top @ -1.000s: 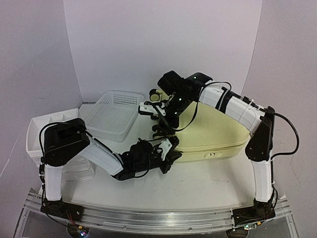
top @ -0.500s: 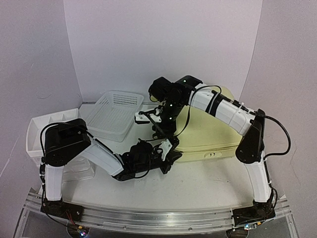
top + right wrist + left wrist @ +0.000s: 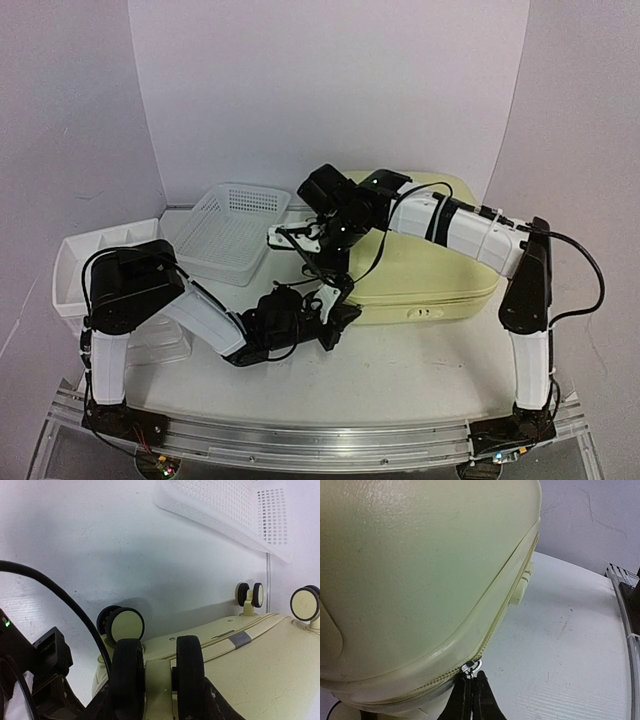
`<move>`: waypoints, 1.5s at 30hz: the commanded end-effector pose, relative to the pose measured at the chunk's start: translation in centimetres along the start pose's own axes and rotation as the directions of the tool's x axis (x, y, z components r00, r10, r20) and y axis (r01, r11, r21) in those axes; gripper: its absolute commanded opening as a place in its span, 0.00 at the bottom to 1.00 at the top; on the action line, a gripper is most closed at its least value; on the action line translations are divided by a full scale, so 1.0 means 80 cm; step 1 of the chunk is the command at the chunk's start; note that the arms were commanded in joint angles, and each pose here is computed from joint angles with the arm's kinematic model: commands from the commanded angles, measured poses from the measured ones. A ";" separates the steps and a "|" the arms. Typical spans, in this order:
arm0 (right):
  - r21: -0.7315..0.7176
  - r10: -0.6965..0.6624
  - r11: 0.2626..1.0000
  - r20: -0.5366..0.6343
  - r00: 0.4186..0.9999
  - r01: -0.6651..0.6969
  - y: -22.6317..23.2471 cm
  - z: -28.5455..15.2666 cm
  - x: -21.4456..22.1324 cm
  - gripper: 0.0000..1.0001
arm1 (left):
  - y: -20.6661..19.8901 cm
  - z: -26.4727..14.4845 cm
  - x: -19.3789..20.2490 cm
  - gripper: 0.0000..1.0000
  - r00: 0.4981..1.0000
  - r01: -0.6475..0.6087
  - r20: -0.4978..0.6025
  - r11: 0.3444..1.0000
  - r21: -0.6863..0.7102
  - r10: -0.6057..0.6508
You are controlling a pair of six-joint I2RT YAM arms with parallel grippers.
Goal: Open, take out, and arrange the luggage
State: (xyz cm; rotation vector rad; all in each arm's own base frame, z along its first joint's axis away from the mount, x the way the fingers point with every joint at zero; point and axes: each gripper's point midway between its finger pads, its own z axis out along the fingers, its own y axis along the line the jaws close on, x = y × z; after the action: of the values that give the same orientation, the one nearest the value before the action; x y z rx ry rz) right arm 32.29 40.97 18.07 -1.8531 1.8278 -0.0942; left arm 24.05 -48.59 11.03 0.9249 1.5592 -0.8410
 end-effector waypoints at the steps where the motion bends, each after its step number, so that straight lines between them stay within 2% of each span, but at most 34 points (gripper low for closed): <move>1: 0.169 0.153 0.973 0.051 0.987 -0.160 -0.045 -0.012 0.005 0.18 | 0.035 -0.017 -0.014 0.00 0.994 0.078 0.076 0.996 -0.050 -0.074; 5: 0.173 0.180 0.967 0.067 0.981 -0.189 -0.049 -0.012 0.011 0.09 | 0.046 -0.033 -0.017 0.00 0.987 0.098 0.132 0.995 -0.024 -0.094; 10: 0.128 0.254 0.954 0.126 0.959 -0.270 -0.054 -0.017 0.013 0.04 | 0.057 -0.042 -0.015 0.00 0.985 0.058 0.163 0.998 -0.036 -0.051; 15: 0.059 0.288 0.952 0.169 0.943 -0.302 -0.058 -0.019 0.013 0.00 | 0.046 -0.043 -0.018 0.00 0.978 -0.081 0.192 0.997 -0.009 0.082; 18: 0.028 0.312 0.946 0.189 0.931 -0.323 -0.066 -0.018 0.015 0.00 | 0.041 -0.048 -0.025 0.00 0.954 -0.173 0.246 0.985 -0.015 0.171; 22: 0.027 0.337 0.936 0.206 0.919 -0.350 -0.077 -0.025 0.018 0.00 | 0.051 -0.039 -0.038 0.00 0.942 -0.191 0.274 0.981 -0.037 0.194; 30: -0.031 0.381 0.922 0.245 0.892 -0.386 -0.079 -0.026 0.029 0.00 | 0.097 -0.037 -0.042 0.00 0.953 -0.087 0.282 0.992 -0.089 0.109; 32: -0.034 0.385 0.921 0.243 0.890 -0.389 -0.079 -0.026 0.034 0.00 | 0.119 -0.043 -0.043 0.00 0.957 -0.025 0.283 0.989 -0.147 0.067; 35: -0.052 0.380 0.923 0.253 0.890 -0.380 -0.075 -0.029 0.037 0.00 | 0.148 -0.050 -0.038 0.00 0.954 0.101 0.295 0.981 -0.164 -0.049; 40: -0.064 0.369 0.929 0.260 0.892 -0.365 -0.072 -0.034 0.041 0.00 | 0.155 -0.045 -0.033 0.00 0.943 0.185 0.306 0.972 -0.148 -0.133; 45: -0.094 0.390 0.921 0.267 0.881 -0.379 -0.070 -0.039 0.052 0.00 | 0.163 -0.044 -0.041 0.00 0.935 0.196 0.324 0.970 -0.141 -0.142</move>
State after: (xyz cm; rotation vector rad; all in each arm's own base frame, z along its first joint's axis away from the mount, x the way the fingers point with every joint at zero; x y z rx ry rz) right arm 35.42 40.81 19.42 -1.5930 1.7844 0.2912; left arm 30.64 -42.32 11.53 0.7041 1.4644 -0.9439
